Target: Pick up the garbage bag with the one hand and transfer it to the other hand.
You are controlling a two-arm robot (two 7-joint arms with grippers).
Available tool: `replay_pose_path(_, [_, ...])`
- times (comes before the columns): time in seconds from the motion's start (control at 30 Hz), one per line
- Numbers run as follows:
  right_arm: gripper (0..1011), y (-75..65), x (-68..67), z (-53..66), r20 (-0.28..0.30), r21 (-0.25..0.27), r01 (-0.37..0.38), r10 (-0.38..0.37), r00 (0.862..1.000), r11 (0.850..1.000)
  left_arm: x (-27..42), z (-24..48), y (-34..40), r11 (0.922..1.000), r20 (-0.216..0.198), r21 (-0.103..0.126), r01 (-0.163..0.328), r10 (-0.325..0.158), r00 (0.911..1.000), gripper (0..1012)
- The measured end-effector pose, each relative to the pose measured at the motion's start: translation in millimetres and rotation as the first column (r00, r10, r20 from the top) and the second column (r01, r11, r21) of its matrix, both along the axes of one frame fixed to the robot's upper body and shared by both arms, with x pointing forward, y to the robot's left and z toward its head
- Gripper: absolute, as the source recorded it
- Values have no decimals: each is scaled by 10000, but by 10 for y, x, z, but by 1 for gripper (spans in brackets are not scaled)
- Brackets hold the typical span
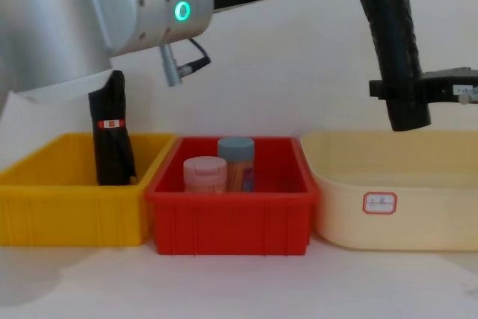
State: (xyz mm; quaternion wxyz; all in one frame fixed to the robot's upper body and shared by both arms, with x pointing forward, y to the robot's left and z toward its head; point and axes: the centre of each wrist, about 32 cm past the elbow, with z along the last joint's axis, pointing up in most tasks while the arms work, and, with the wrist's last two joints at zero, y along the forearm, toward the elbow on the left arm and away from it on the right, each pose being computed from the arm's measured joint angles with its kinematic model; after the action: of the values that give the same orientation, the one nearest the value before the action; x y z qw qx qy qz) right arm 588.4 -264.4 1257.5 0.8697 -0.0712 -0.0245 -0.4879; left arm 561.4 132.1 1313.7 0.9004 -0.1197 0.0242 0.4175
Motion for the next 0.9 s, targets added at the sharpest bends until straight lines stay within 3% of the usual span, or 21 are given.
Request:
replay_pose_path(0.33, [545,-85,69,69,-179,-885,-31,16,9998,9961,-46,-69,246,9984,-143,6,-564,564,9983,1000])
replay_pose_path(0.6, [550,-125,97,108,-289,-1428,-179,139,9995,9896,-57,-157,439,9873,-179,220,-1575,1579,9873,1000])
replay_pose_path(0.9, [807,-147,111,128,-354,-1700,-233,175,9992,9852,-43,-239,588,9696,-201,484,-2400,2412,9703,1000])
